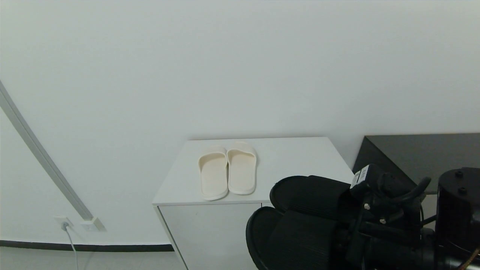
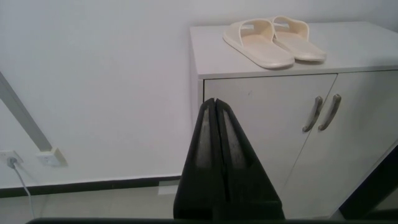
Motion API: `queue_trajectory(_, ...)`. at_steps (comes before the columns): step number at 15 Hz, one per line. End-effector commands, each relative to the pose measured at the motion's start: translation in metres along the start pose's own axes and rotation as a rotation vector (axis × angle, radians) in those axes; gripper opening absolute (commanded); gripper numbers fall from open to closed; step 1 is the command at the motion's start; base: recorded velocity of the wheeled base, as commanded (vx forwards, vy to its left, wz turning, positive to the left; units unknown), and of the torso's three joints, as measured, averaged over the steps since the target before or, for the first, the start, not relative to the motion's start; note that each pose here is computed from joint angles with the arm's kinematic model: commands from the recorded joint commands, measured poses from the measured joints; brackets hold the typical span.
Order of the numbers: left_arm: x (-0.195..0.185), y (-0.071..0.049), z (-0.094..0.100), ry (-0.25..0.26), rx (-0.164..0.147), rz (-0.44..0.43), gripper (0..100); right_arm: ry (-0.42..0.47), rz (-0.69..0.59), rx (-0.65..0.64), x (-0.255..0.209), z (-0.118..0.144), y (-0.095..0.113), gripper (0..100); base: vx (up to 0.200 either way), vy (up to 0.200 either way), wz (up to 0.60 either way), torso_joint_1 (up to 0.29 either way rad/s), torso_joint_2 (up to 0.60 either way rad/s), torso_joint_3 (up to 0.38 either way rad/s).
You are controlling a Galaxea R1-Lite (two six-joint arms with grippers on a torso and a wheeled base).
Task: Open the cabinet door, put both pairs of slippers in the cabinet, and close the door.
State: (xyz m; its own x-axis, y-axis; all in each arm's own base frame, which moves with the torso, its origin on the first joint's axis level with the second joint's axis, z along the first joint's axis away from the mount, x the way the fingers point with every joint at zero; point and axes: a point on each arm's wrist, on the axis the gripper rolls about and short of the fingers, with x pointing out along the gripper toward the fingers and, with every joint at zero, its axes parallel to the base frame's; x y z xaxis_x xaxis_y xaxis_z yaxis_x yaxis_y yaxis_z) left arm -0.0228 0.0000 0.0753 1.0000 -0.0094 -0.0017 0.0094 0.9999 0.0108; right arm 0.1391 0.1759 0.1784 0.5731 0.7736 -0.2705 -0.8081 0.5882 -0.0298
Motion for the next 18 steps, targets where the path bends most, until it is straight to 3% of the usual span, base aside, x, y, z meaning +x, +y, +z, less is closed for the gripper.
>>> queue_trajectory(1, 0.000, 0.000, 0.000, 0.000, 0.000, 0.000, 0, 0.013, 0.004, 0.000, 0.004, -0.002, 0.001, 0, -0.200, 0.000, 0.00, 0.022, 0.00, 0.002)
queue_trajectory(6, 0.000, 0.000, 0.000, 0.001, 0.000, 0.000, 0, 0.017, 0.004, 0.000, 0.004, -0.003, 0.001, 0, -0.200, 0.000, 0.00, 0.002, 0.00, 0.002)
queue_trajectory(9, 0.000, 0.000, 0.000, 0.001, 0.000, 0.005, 0, 0.017, 0.060, 0.007, 0.001, -0.005, 0.001, 0, 0.000, 0.000, 0.00, 0.000, 0.00, 0.000)
queue_trajectory(18, 0.000, 0.000, 0.000, 0.000, -0.002, 0.005, 0, 0.046, 0.040, 0.026, 0.002, -0.012, -0.004, 0, 0.000, 0.000, 0.00, 0.000, 0.00, 0.000)
